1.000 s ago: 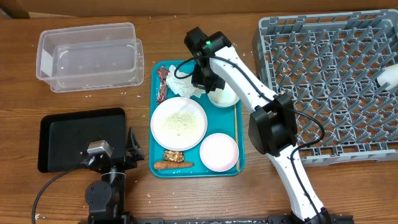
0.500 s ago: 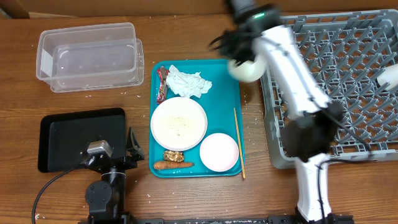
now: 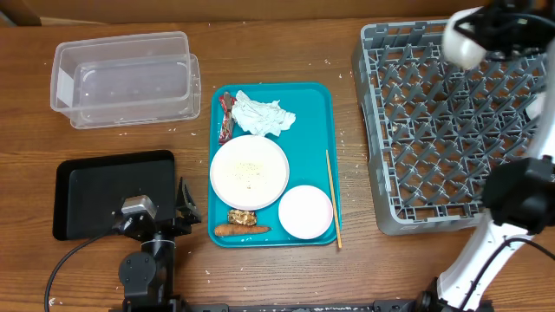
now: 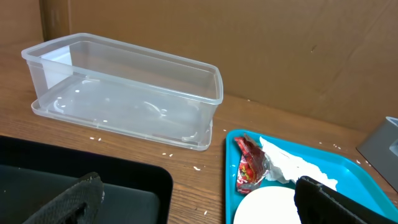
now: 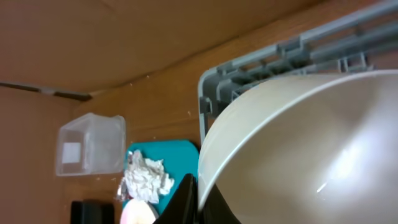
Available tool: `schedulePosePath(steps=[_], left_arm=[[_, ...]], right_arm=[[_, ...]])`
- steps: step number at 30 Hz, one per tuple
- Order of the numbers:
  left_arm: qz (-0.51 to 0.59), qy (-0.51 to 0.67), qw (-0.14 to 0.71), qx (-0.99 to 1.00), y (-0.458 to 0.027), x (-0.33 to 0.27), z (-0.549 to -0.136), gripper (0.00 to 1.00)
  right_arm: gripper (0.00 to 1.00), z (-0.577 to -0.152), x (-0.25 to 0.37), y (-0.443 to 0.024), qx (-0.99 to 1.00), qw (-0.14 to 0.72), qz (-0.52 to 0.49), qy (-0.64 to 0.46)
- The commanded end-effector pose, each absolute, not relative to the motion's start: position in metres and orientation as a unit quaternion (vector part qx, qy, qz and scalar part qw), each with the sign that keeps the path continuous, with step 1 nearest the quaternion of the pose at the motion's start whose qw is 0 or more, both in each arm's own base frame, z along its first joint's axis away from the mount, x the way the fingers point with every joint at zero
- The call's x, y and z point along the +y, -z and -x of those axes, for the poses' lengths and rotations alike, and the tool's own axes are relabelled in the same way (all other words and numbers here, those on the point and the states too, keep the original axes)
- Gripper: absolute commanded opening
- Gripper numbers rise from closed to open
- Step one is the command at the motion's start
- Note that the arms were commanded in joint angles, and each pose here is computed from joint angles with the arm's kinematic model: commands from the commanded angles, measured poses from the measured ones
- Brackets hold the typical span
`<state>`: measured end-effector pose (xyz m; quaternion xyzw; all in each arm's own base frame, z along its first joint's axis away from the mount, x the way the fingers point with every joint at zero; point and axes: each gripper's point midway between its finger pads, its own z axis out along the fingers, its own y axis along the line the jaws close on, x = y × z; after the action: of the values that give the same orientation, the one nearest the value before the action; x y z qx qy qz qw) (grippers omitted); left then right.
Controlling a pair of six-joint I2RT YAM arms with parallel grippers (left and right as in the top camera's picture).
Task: Sort waste into correct bins and load items into the dishwasher
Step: 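Lift the bowl and carry it to the dish rack's far right corner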
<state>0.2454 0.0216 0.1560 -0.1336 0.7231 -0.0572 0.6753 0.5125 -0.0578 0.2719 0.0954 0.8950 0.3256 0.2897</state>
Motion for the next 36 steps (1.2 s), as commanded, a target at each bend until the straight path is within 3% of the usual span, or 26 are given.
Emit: schedulePosePath(steps=[1,9,22,36], left_arm=[[0.131,0.065,0.677,0.722,-0.156,0.019,-0.246,1.0],[0.131,0.065,0.677,0.722,-0.156,0.019,-0.246,1.0],[0.131,0.065,0.677,0.722,-0.156,0.019,-0.246,1.0],[0.131,0.065,0.677,0.722,-0.156,0.019,-0.246,1.0]], right_arm=[[0.04,-0.522,-0.087,-0.266,0.858,0.326,-0.058,-0.393],[0.04,-0.54,-0.13,-0.234,0.805,0.353,-0.06,-0.473],[0.04,-0.565,-0.151,-0.197,0.796,0.387,-0.038,-0.464],[0.04,-0.572,-0.198,-0.155,0.812,0.36,-0.152,-0.432]])
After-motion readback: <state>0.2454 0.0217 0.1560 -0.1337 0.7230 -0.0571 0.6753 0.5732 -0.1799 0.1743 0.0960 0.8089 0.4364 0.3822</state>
